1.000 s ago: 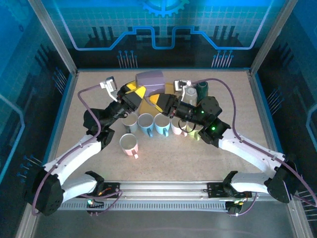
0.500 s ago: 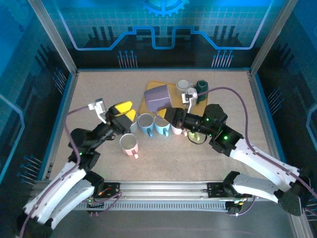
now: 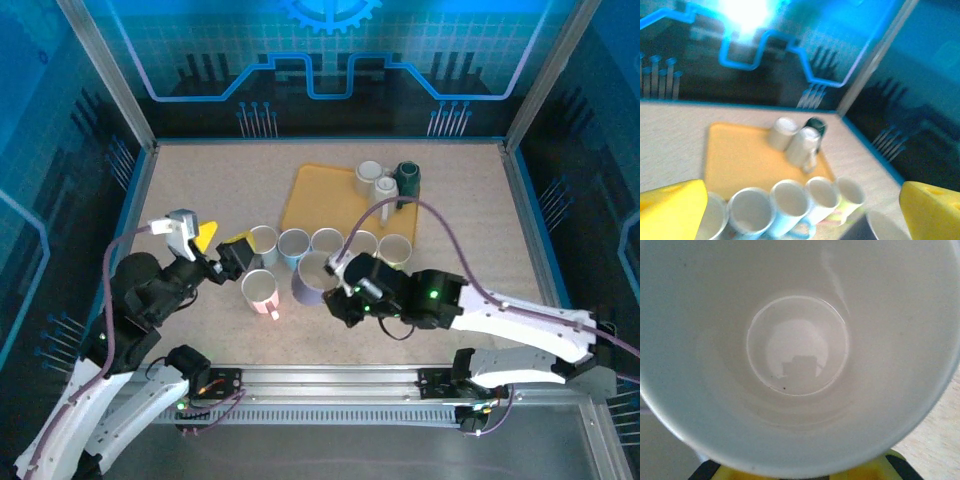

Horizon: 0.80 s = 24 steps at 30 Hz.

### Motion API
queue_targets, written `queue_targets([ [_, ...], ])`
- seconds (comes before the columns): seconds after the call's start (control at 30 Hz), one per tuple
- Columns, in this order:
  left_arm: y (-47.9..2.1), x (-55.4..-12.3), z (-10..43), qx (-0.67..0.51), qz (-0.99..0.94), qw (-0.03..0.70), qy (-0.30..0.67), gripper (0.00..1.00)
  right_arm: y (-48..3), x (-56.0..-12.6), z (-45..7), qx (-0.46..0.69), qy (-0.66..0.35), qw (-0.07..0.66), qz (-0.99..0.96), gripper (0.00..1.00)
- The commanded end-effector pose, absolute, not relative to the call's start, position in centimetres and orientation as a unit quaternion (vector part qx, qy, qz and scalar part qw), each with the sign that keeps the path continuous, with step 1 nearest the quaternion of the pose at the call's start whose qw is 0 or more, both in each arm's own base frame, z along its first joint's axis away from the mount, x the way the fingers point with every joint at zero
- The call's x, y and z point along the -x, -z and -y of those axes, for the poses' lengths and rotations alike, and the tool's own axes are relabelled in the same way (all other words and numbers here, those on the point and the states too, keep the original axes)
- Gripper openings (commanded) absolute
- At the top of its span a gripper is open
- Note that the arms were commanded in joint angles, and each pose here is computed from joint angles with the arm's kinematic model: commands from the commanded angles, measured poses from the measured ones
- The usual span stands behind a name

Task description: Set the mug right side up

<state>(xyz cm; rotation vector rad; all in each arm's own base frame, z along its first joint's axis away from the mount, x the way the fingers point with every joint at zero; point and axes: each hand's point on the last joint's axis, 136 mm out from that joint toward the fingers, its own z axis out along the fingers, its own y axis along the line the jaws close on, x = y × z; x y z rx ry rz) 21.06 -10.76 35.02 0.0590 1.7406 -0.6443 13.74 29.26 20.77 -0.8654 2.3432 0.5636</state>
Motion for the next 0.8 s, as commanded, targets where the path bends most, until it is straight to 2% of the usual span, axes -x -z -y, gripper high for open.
queue_targets([
  [0.0, -33.7, -20.9, 8.3, -0.029, -0.78, 0.598, 0.185, 0.99, -20.4, -15.6, -27.2, 0.355, -0.094, 0.347, -0.863, 0.0],
  [0.3, -30.1, -20.6, 8.0, -0.037, -0.809, 0.564, 0.162, 0.99, -14.7, -15.0, -28.0, 0.379, -0.033, 0.339, -0.86, 0.0],
  [0.77, -29.1, -20.9, 8.6, -0.033, -0.805, 0.565, 0.18, 0.99, -10.0, -16.1, -30.8, 0.376, -0.005, 0.327, -0.867, 0.0],
])
